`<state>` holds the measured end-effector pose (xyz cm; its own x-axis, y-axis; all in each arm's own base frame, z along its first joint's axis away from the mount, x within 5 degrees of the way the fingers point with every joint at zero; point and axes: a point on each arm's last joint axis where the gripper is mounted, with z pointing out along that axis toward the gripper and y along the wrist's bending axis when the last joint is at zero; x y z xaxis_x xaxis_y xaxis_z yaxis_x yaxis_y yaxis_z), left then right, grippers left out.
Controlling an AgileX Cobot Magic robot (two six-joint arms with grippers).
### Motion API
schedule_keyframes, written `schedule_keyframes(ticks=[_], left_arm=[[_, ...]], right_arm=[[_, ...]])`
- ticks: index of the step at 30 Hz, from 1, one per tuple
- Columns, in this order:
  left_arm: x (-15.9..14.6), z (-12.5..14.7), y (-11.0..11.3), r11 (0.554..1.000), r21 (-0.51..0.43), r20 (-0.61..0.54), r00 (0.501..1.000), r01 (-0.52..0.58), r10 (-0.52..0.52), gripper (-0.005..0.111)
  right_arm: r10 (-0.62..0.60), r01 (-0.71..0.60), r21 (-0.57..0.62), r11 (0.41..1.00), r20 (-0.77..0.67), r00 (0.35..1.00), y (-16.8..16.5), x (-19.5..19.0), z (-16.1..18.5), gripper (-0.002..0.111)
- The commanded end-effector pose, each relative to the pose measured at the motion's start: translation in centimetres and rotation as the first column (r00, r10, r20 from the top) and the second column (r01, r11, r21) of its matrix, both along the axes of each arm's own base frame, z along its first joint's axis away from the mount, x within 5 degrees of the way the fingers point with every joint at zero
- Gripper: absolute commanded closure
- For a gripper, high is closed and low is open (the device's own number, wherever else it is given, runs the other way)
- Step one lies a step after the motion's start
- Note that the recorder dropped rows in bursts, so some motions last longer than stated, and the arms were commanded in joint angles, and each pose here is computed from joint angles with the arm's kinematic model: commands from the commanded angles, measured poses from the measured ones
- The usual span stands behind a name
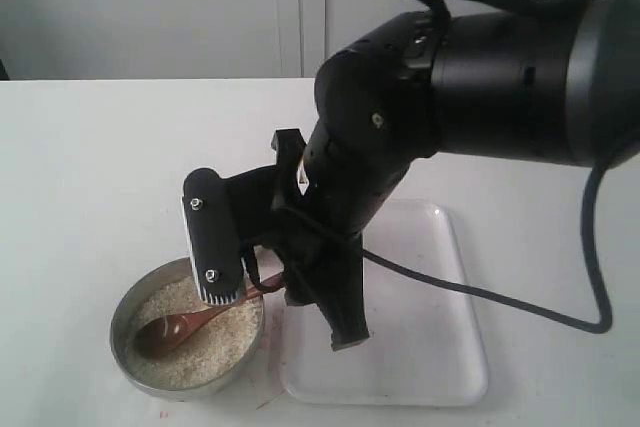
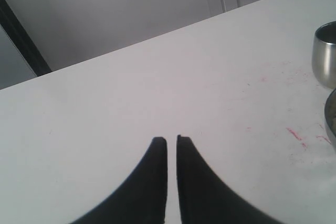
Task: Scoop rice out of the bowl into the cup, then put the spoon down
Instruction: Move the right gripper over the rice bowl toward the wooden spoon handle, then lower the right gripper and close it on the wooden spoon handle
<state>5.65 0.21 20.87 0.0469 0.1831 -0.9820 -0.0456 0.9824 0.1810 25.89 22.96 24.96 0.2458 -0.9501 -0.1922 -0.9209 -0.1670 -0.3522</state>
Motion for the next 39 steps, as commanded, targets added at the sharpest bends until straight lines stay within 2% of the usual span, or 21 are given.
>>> schedule_keyframes(ticks=[1, 4, 10, 16, 23, 32, 39], left_arm=[[0.0, 0.3, 0.0, 1.0, -0.012, 0.012, 1.0, 0.004, -0.004, 0.092], [0.0, 0.3, 0.0, 1.0, -0.012, 0.012, 1.0, 0.004, -0.004, 0.092], [0.0, 0.3, 0.0, 1.0, -0.012, 0.012, 1.0, 0.004, -0.004, 0.092], [0.0, 0.3, 0.0, 1.0, -0.012, 0.012, 1.0, 0.004, -0.004, 0.092], [0.0, 0.3, 0.0, 1.0, -0.012, 0.012, 1.0, 0.004, -0.004, 0.092], [0.0, 0.3, 0.0, 1.0, -0.012, 0.012, 1.0, 0.004, -0.004, 0.092], [0.0, 0.3, 0.0, 1.0, -0.012, 0.012, 1.0, 0.004, -0.004, 0.092]], right_arm=[[-0.045, 0.045, 0.008, 0.999, 0.0, 0.999, 0.3, 0.4, -0.4, 0.057], [-0.125, 0.125, 0.015, 0.992, -0.022, 0.992, 0.1, 0.7, -0.8, 0.057], [-0.166, 0.163, -0.044, 0.986, -0.075, 0.983, -1.0, 1.4, -1.7, 0.057], [-0.141, 0.137, -0.063, 0.989, -0.067, 0.988, -1.7, 2.1, -1.5, 0.059], [-0.132, 0.131, -0.04, 0.991, -0.042, 0.99, -0.7, 3.5, -0.6, 0.059], [-0.118, 0.104, -0.122, 0.987, -0.116, 0.986, 0.2, 4.6, -2.6, 0.059], [-0.104, 0.089, -0.122, 0.989, -0.125, 0.987, 0.5, 4.9, -3.6, 0.059]])
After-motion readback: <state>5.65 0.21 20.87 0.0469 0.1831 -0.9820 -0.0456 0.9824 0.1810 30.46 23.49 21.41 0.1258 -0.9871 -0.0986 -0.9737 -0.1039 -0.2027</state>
